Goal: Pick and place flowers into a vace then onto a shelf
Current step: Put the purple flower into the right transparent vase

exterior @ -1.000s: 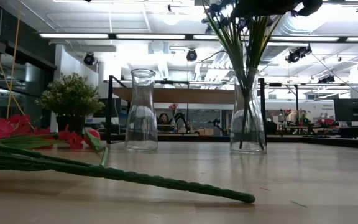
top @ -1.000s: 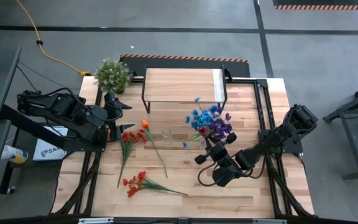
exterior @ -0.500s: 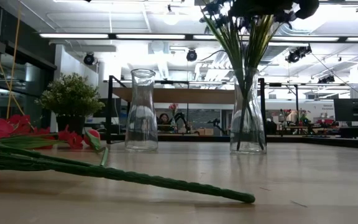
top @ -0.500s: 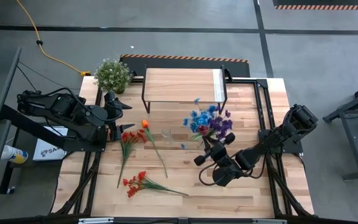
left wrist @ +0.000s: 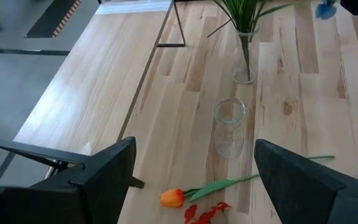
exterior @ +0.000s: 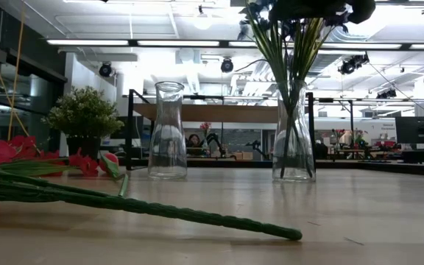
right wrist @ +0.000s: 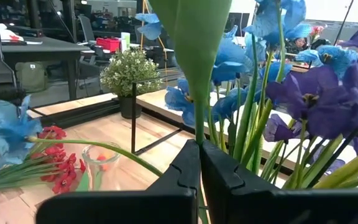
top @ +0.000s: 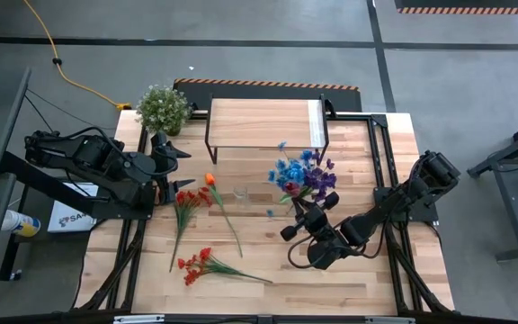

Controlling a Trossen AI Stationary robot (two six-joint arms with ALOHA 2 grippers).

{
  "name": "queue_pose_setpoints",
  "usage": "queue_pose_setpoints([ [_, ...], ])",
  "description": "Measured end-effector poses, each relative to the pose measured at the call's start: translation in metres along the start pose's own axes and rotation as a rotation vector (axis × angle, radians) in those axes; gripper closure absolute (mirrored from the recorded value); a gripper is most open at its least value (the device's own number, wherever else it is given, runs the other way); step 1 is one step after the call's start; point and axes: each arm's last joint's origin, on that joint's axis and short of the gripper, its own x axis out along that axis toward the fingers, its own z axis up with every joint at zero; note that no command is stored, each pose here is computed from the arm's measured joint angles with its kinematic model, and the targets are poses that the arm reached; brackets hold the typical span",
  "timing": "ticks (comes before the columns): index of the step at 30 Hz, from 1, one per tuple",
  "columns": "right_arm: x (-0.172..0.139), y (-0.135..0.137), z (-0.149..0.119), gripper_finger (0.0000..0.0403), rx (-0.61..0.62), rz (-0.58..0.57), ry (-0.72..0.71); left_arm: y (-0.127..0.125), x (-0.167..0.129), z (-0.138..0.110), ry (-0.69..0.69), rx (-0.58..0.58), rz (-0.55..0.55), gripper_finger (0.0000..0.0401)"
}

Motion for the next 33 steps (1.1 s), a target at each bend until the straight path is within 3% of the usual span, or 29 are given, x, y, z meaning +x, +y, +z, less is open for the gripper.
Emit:
queue_pose_setpoints([
  [19, -0.012, 0.000, -0.002, 0.0402, -0.016, 0.000, -0.021, 0.000, 0.000, 0.000, 0.000, 0.000, 0.000, 0.0041],
  [33, -0.004, -0.005, -0.012, 0.0402, -0.013, 0.054, 0.049, 0.000, 0.000, 0.001, -0.012, -0.007, -0.003, 0.0041],
])
